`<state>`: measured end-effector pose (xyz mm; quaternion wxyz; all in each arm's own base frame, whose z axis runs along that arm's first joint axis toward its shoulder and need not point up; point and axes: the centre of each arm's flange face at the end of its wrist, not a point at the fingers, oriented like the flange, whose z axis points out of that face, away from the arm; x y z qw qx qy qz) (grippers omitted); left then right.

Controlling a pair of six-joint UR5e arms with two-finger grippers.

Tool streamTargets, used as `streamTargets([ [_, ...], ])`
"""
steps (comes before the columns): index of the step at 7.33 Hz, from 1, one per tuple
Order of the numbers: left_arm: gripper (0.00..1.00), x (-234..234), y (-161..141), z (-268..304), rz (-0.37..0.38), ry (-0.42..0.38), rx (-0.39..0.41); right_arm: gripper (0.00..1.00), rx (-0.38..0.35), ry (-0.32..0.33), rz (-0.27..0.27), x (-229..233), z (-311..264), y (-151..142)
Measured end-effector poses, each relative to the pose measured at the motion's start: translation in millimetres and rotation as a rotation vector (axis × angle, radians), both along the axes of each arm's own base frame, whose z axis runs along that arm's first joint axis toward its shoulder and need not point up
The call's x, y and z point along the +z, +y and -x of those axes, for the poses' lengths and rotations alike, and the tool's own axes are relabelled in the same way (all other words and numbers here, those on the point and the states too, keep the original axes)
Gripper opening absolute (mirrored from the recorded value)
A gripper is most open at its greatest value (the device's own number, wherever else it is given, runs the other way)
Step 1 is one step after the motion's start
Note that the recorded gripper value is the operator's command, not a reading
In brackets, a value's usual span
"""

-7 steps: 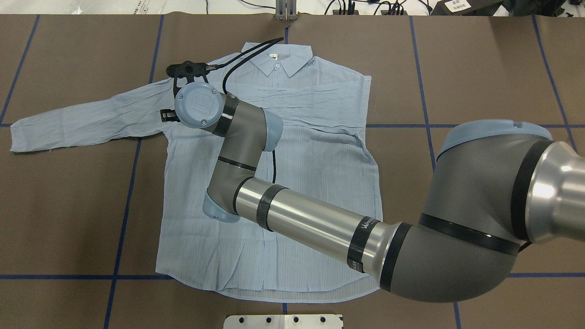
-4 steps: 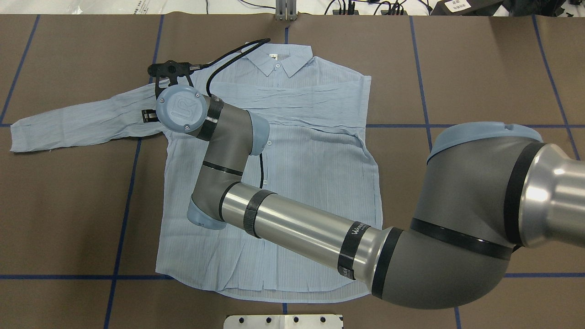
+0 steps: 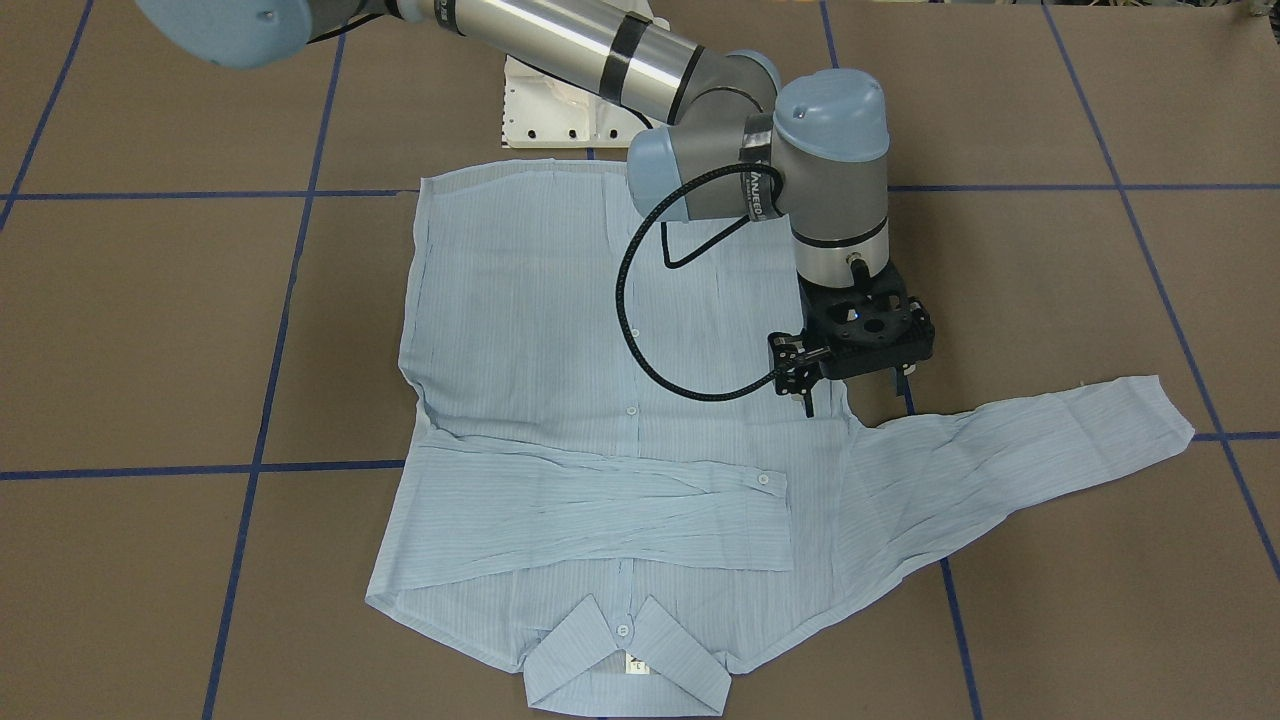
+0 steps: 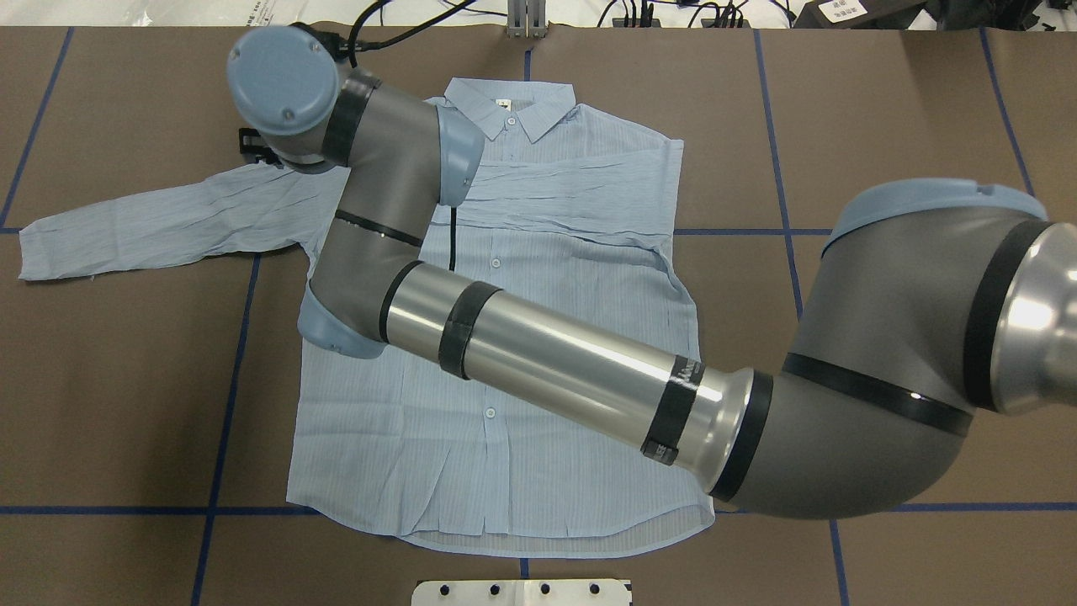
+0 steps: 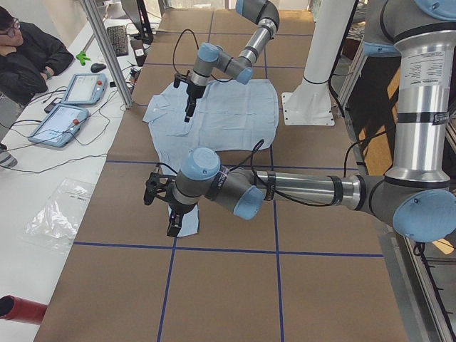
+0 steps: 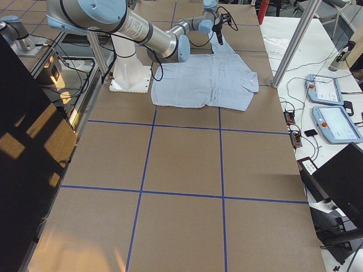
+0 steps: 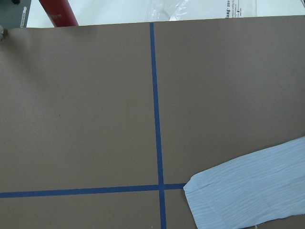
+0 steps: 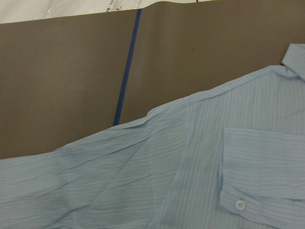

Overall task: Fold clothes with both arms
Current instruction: 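Release the sleeve and raise the right gripper back toward the collar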

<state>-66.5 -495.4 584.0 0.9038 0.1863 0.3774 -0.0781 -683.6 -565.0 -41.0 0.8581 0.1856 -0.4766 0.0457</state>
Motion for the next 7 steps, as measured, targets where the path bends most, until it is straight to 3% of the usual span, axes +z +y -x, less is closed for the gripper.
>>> streamTargets([
  [2,0.98,17,19,-36,0.031,0.032,-0.066,1.0,-0.045,0.085,0.091,19,-71,-22],
  [5,0.98,34,42,-100,0.113,0.094,-0.17,1.0,-0.143,0.239,0.122,72,-187,-43],
  [7,0.95,55,47,-156,0.142,0.108,-0.245,1.0,-0.206,0.246,0.113,133,-265,-57],
])
